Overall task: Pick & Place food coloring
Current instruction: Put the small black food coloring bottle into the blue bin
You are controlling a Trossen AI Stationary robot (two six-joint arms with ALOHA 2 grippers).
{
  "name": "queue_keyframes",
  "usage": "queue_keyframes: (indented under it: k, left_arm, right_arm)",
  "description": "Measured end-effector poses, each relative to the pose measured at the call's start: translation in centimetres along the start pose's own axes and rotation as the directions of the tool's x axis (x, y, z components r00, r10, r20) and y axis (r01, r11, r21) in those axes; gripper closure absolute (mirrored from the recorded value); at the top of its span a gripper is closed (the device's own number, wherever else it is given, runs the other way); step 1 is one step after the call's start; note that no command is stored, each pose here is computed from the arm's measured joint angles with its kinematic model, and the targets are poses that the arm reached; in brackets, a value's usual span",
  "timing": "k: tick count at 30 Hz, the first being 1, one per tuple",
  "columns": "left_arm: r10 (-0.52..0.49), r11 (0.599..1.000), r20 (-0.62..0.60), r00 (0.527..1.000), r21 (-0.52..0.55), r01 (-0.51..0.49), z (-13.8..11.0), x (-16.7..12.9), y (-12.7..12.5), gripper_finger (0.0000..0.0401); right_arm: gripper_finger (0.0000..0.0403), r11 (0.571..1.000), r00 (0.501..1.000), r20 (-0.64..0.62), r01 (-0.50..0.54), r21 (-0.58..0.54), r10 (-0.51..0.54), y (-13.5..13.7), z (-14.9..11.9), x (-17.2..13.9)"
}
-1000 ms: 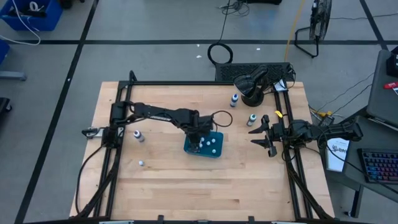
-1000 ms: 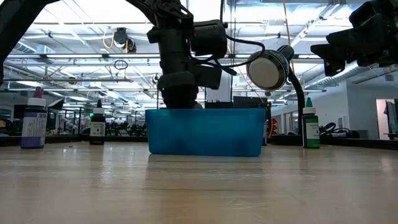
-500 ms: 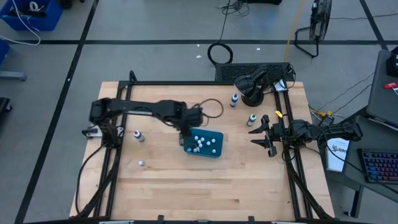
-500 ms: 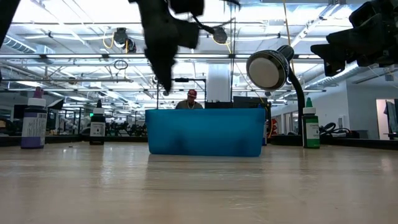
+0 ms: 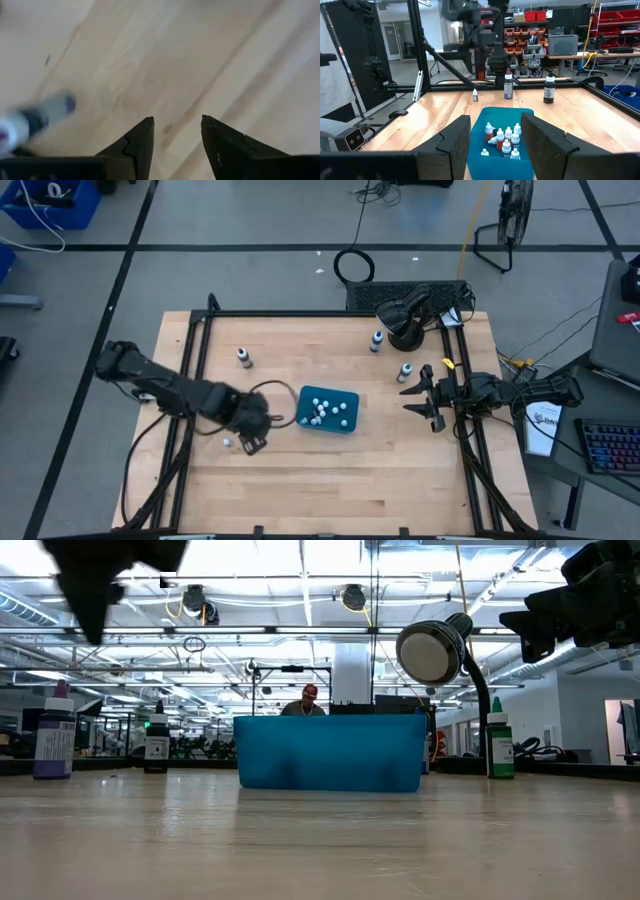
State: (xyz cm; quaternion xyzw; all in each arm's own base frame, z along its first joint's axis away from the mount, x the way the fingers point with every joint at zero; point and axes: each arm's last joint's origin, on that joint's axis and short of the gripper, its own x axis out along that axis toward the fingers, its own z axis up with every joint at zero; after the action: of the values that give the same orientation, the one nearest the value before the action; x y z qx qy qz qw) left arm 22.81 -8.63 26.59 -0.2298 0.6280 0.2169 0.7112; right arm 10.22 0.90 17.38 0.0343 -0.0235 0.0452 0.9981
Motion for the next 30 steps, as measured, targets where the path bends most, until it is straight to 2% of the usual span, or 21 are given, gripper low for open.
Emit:
queue_keyframes:
  k: [5,9,13,26,30]
  left_arm:
    - [0.096,0.974,-0.021,0.995,-0.202,-0.098,-2.7,2.3,1.2,0.0210]
    - [0.115,0.950,-0.088,0.989,-0.281,-0.136,-4.1,4.3,1.6,0.0192]
    - [0.065,0.952,-0.110,0.992,-0.291,-0.095,-4.8,6.1,1.5,0.0188]
    - [0.031,0.938,-0.152,0.988,-0.338,-0.082,-6.0,9.5,2.6,0.0194]
    - [0.053,0.934,-0.162,0.985,-0.340,-0.106,-6.4,10.0,3.0,0.0193]
  right_arm:
    - [0.0240,1.000,1.000,0.000,0.000,0.000,0.000,0.0,0.0,0.0]
    - [0.0237,1.000,1.000,0.000,0.000,0.000,0.000,0.0,0.0,0.0]
    - [0.0237,1.000,1.000,0.000,0.000,0.000,0.000,0.0,0.0,0.0]
    - [0.0238,1.000,1.000,-0.001,0.000,0.000,0.000,0.0,0.0,0.0]
    - [0.0237,1.000,1.000,-0.001,0.000,0.000,0.000,0.0,0.0,0.0]
